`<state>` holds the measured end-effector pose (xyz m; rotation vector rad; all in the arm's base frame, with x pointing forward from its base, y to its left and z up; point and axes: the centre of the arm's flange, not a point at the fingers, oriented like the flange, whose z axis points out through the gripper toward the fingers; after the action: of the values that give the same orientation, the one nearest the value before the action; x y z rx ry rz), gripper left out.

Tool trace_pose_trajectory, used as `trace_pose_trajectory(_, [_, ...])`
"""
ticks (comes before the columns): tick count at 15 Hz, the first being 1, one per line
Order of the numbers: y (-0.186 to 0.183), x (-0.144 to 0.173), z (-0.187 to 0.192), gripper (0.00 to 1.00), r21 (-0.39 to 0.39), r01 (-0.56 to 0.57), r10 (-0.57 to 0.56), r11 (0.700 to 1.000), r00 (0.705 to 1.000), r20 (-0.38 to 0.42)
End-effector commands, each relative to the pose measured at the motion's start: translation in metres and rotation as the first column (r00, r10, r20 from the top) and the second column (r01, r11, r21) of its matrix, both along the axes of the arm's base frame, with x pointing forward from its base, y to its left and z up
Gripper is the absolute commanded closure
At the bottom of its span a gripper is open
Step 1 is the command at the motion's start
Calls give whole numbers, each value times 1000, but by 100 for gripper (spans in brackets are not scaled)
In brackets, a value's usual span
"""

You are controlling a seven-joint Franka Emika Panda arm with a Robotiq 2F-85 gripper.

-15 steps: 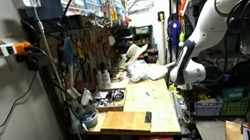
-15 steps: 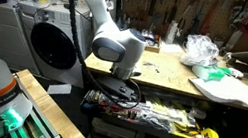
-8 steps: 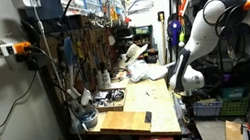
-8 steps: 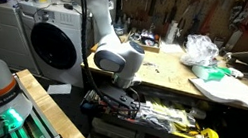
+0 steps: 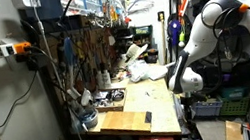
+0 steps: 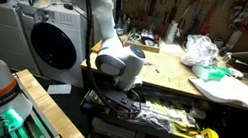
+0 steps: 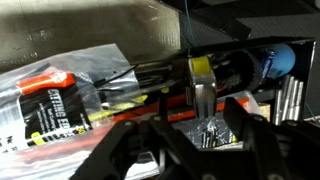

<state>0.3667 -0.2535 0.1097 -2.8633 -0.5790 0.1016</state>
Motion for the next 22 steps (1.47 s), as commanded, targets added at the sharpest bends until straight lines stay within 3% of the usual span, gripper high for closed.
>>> trace_pose_trajectory(1, [-3,-3,-9,61,9,-1,1,1000,1000,-7])
trace_pose_trajectory(3, [-2,-5,-10,71,-5,0,0,1000,1000,-24])
trace_pose_trajectory(4, [-2,-6,-8,88,-12,1,-1,1000,1000,-25])
trace_pose_trajectory(7, [-3,-14,16,93,-4,-11,11,1000,1000,-12])
trace_pose_trajectory(10, [-19,-29,55,91,56,-12,10,998,999,31])
trace_pose_trajectory(14, [-73,-48,103,91,167,56,-68,984,995,68])
trace_pose_trajectory(18, [-149,-70,145,91,335,196,-243,922,964,106])
trace_pose_trajectory(21, [-198,-76,172,92,412,319,-398,854,909,121])
trace_pose_trajectory(22, [-164,-84,168,76,355,263,-323,897,938,124])
